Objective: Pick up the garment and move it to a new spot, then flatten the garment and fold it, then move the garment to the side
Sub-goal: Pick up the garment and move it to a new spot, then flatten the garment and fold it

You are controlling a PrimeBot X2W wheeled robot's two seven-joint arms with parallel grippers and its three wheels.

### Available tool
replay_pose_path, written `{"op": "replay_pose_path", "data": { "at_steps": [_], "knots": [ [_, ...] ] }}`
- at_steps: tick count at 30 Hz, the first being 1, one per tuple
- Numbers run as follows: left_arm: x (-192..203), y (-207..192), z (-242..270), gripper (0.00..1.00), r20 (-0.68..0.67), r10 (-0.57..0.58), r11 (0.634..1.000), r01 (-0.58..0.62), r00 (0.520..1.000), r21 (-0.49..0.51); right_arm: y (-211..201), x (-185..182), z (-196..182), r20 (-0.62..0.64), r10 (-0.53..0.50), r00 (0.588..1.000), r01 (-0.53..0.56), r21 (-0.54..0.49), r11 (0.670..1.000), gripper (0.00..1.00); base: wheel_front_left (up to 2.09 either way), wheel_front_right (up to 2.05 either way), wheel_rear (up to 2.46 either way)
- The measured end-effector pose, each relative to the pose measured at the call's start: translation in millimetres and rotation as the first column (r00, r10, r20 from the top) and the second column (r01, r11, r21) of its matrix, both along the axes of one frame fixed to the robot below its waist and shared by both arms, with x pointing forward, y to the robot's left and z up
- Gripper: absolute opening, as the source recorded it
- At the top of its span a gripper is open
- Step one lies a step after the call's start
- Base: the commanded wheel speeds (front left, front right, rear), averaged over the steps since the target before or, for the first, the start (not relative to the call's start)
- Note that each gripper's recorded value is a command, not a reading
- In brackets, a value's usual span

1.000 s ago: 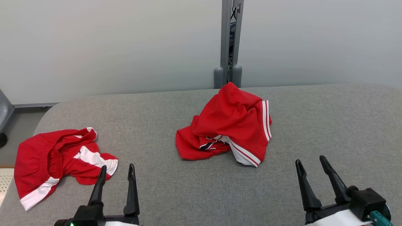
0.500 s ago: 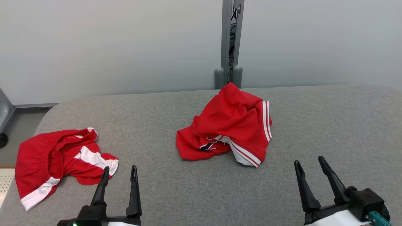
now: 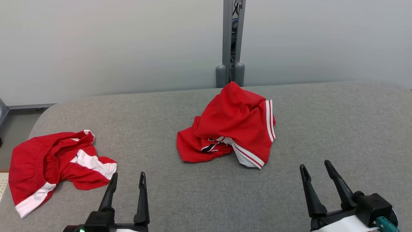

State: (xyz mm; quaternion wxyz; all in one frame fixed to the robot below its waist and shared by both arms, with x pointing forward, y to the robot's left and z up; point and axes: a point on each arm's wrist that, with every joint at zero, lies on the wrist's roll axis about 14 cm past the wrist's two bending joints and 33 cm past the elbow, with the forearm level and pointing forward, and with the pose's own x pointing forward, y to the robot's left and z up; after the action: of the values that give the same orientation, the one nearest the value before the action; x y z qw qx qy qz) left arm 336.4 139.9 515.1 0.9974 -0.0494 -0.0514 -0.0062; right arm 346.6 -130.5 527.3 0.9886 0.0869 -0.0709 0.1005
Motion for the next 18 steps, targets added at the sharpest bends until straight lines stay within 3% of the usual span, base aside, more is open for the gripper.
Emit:
{"op": "replay_pose_path", "data": {
  "at_steps": [5, 9, 13, 18],
  "knots": [
    [13, -20, -3, 1.0, -0.012, -0.07, 0.998, 0.07, 0.997, -0.008, -5, 2, -1, -0.004, -0.016, 1.0, 0.016, -0.007, 1.0, 1.0, 0.0, 0.0, 0.0],
    [28, -58, -4, 1.0, -0.017, -0.2, 0.98, 0.2, 0.98, -0.006, -15, 3, -4, -0.013, -0.047, 0.999, 0.046, -0.018, 0.999, 1.0, 0.0, 0.0, 0.0],
    [42, -98, -5, 1.0, -0.019, -0.332, 0.943, 0.332, 0.943, 0.009, -27, 5, -6, -0.016, -0.086, 0.996, 0.086, -0.026, 0.996, 1.0, 0.0, 0.0, 0.0],
    [56, -152, -9, 1.0, -0.03, -0.498, 0.864, 0.499, 0.867, 0.06, -48, 11, -7, -0.026, -0.146, 0.989, 0.146, -0.026, 0.989, 1.0, 0.0, 0.0, 0.0]
  ]
}}
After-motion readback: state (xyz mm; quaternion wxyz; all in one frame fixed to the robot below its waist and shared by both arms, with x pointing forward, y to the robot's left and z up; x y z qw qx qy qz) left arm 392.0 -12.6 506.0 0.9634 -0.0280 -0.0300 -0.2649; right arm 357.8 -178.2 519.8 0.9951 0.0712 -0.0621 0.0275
